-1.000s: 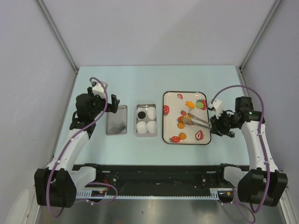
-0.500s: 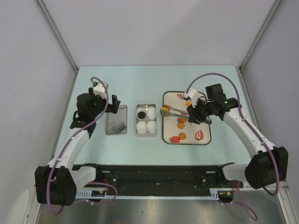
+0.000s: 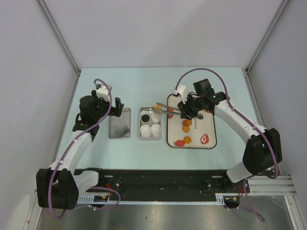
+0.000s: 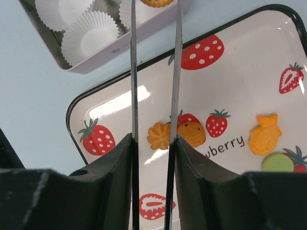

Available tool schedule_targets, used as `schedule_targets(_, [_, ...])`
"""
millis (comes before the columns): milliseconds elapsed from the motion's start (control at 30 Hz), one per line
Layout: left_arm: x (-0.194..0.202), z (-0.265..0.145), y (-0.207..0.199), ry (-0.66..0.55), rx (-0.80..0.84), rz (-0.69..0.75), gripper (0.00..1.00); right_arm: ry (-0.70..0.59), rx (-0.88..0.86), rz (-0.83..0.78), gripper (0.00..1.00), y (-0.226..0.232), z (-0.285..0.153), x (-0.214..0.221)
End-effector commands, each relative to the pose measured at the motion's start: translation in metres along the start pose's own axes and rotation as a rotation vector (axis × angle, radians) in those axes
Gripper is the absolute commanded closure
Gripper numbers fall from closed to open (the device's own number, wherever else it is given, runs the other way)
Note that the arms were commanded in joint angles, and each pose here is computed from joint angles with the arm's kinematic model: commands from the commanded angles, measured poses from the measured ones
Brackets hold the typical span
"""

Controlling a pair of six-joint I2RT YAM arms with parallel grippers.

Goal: Pack the cookies

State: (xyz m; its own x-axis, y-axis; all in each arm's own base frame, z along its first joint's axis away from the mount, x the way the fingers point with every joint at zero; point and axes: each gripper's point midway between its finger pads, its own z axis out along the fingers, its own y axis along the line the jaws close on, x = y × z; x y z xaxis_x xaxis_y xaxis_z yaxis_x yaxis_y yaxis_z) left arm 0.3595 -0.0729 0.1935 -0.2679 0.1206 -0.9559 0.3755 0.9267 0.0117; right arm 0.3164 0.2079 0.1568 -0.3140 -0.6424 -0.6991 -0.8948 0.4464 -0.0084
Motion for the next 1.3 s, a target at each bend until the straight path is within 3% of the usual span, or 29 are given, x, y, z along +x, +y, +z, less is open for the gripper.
schedule_targets(0, [-0.014,0.003,-0.002,-0.033,0.018,0.025,0.00,-0.066,0.032,-0.040,0.81,-0.011,0.003,-0.029])
schedule_targets(767, [-0.012,0.004,-0.003,-0.026,0.025,0.021,0.00,-0.006,0.001,-0.052,0.80,-0.007,0.030,-0.019])
schedule_targets(1267, [-0.010,0.004,-0.004,-0.022,0.029,0.021,0.00,0.029,0.006,-0.062,0.73,-0.007,0.035,-0.011])
